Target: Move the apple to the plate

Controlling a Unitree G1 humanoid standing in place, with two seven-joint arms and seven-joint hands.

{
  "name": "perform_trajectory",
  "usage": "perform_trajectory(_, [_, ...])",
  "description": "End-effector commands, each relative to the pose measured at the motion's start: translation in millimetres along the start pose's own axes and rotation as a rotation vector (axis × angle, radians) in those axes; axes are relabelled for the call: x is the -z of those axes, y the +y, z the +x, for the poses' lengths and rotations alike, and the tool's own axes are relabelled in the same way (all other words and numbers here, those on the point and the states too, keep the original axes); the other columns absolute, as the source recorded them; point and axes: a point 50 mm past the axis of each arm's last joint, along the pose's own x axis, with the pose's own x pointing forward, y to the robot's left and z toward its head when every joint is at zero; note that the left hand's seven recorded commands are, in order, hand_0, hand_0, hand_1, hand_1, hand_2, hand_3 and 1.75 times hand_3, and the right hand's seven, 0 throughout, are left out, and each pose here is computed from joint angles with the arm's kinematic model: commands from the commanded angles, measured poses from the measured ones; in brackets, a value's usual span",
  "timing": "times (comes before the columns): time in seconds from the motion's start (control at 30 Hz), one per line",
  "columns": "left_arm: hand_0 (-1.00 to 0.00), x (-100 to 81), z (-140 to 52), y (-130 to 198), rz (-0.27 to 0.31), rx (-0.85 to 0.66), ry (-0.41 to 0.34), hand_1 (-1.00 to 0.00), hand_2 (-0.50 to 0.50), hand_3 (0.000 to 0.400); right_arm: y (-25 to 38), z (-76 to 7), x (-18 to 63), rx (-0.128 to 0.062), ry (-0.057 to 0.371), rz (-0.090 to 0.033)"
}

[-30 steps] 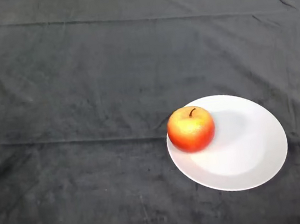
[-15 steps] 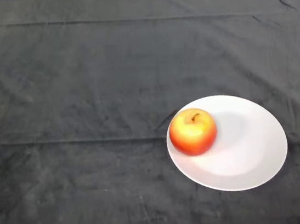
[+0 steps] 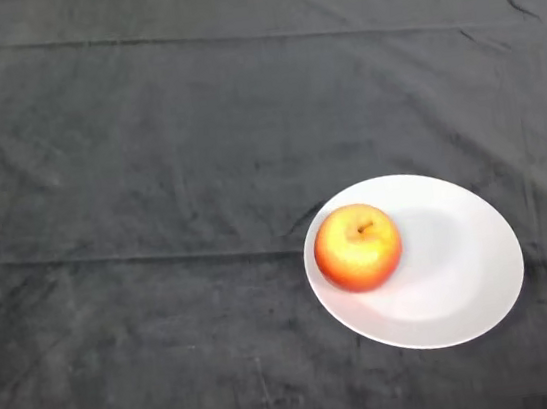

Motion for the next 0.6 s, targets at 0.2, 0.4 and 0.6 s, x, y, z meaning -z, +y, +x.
perform_trajectory(0.2, [0.00,-3.5,4.8,7.2,-0.030,-0.026,0.007,0.00,0.00,0.000,26.8,-20.4,43.4,-0.112,0.138,-0.094])
perform_trajectory(0.4, [0.00,-6.5,6.7,3.0,-0.052,-0.020,0.002,0.00,0.00,0.000,26.8,-20.4,43.4,-0.112,0.138,-0.094])
perform_trajectory(0.6, [0.00,-7.0,6.5,2.7,-0.069,-0.014,-0.003,0.00,0.00,0.000,26.8,-20.4,43.4,-0.112,0.138,-0.094])
